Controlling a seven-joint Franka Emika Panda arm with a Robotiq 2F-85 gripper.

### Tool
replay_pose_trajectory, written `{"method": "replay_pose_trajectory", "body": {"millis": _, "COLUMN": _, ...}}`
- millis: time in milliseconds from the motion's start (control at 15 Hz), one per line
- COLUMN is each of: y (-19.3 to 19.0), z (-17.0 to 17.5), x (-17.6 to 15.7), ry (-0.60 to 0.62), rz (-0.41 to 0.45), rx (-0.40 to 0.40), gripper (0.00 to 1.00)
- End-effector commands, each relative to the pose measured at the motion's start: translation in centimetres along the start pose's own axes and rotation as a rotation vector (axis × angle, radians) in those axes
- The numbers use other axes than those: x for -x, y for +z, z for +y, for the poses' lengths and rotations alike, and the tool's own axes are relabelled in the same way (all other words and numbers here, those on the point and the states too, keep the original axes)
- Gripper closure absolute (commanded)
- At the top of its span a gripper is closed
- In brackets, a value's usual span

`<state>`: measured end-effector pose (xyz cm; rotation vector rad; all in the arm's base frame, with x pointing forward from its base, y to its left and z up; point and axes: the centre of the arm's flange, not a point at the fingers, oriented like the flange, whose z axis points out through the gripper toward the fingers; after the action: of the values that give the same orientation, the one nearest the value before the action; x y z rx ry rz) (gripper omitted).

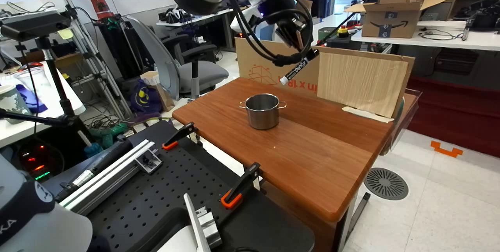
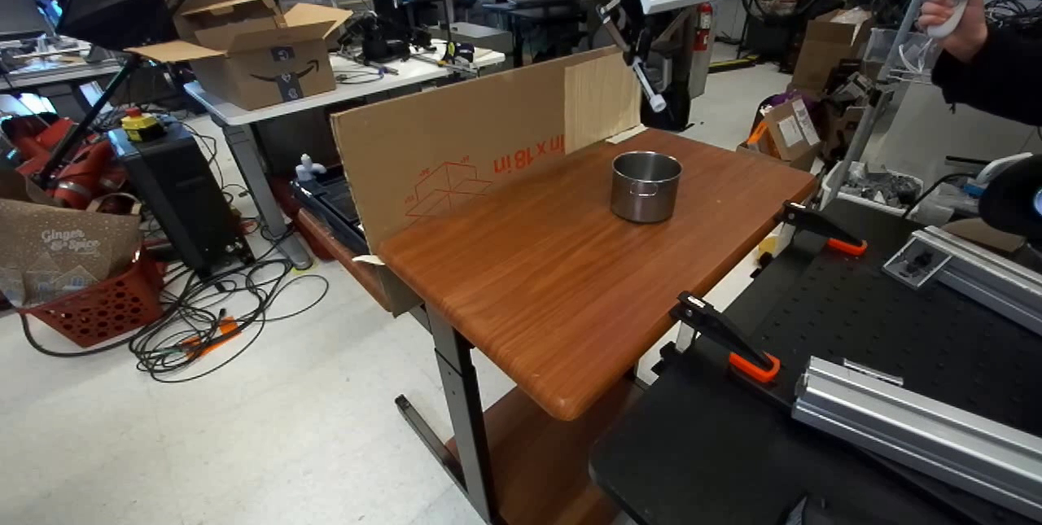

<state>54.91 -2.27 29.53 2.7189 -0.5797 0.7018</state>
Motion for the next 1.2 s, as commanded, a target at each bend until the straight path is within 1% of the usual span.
{"method": "replay_pose_trajectory", "body": {"millis": 0, "y": -0.8, "z": -0.7, "x": 2.8, "ry": 0.019, "rz": 0.072, "rx": -0.002, "gripper": 0.95}}
{"method": "replay_pose_trajectory", "body": {"millis": 267, "y": -0.4, "z": -2.6, "x": 5.0, "ry": 0.021, "rz": 0.105, "rx": -0.011, "gripper": 0.95}}
{"method": "replay_pose_trajectory", "body": {"millis": 467, "y": -0.2, "z": -3.7, "x": 6.6, "ry": 0.016, "rz": 0.112, "rx": -0.021, "gripper": 0.95}}
{"method": "replay_pose_trajectory", "body": {"millis": 867, "y": 1.2, "z": -4.4, "x": 9.9, "ry": -0.005, "rz": 0.082, "rx": -0.018, "gripper": 0.95}}
{"method": "replay_pose_trajectory", "body": {"millis": 1133, "y": 2.4, "z": -4.5, "x": 11.3, "ry": -0.007, "rz": 0.066, "rx": -0.002, "gripper": 0.95}}
